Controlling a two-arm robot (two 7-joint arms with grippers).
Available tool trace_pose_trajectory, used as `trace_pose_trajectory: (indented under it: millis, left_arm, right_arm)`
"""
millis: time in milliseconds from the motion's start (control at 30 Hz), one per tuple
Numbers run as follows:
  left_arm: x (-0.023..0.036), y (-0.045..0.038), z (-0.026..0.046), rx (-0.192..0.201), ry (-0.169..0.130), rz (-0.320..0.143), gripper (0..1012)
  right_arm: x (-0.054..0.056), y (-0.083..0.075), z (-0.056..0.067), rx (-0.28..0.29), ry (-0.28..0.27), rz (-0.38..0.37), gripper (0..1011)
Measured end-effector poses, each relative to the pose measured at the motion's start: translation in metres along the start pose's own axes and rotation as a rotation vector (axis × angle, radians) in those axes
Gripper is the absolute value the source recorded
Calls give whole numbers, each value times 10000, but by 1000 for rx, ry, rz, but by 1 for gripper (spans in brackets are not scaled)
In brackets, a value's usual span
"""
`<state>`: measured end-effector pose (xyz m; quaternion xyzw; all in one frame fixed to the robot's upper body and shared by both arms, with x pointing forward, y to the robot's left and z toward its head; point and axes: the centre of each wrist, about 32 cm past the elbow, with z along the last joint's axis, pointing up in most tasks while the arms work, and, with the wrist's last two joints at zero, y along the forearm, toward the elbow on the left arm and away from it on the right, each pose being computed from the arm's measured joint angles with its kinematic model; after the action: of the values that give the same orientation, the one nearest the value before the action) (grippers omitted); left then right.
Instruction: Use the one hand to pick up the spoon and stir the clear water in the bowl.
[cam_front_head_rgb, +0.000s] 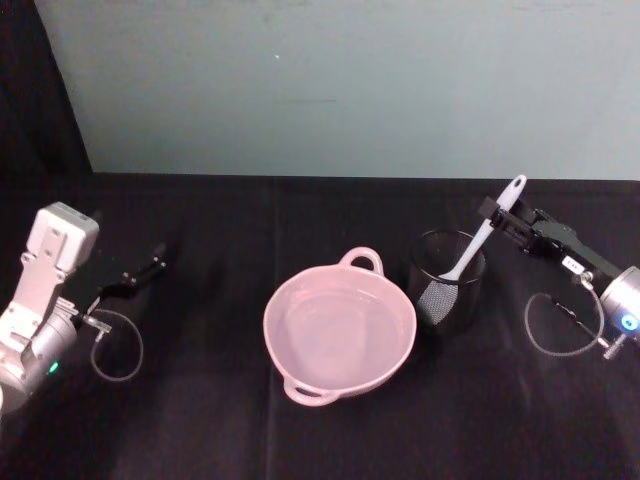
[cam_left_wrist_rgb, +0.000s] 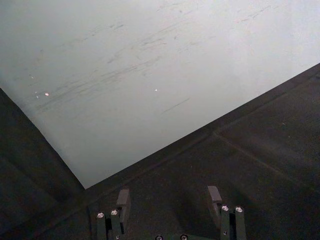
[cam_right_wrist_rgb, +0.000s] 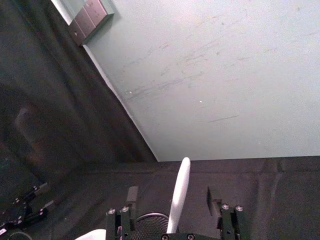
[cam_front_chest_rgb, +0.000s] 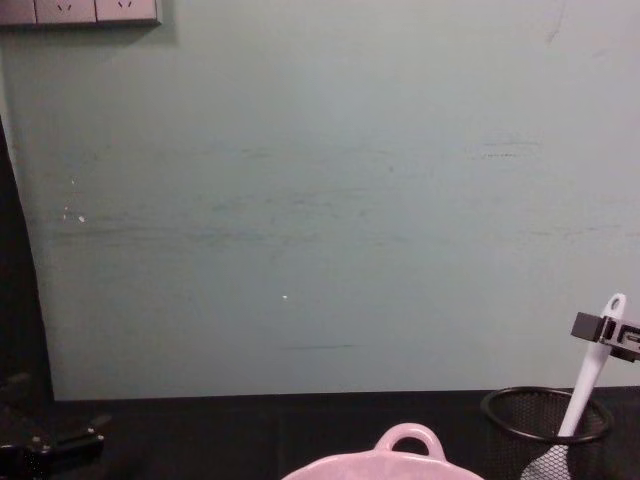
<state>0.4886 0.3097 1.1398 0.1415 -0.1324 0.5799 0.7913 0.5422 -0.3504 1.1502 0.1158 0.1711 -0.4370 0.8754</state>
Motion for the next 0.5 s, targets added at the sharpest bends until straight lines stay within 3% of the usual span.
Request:
trace_pose_trajectory:
  millis: [267,467,500]
  left_arm:
    - [0,0,0,0,0,0,1005]
    - [0,0,0,0,0,0,1005]
    - [0,0,0,0,0,0,1005]
  right_arm:
    - [-100,-142,79,3,-28,-4,1002]
    - [-234,-401,238,-57,-118,-69,1002]
    - [-261,-452,281,-89,-160,-102,1002]
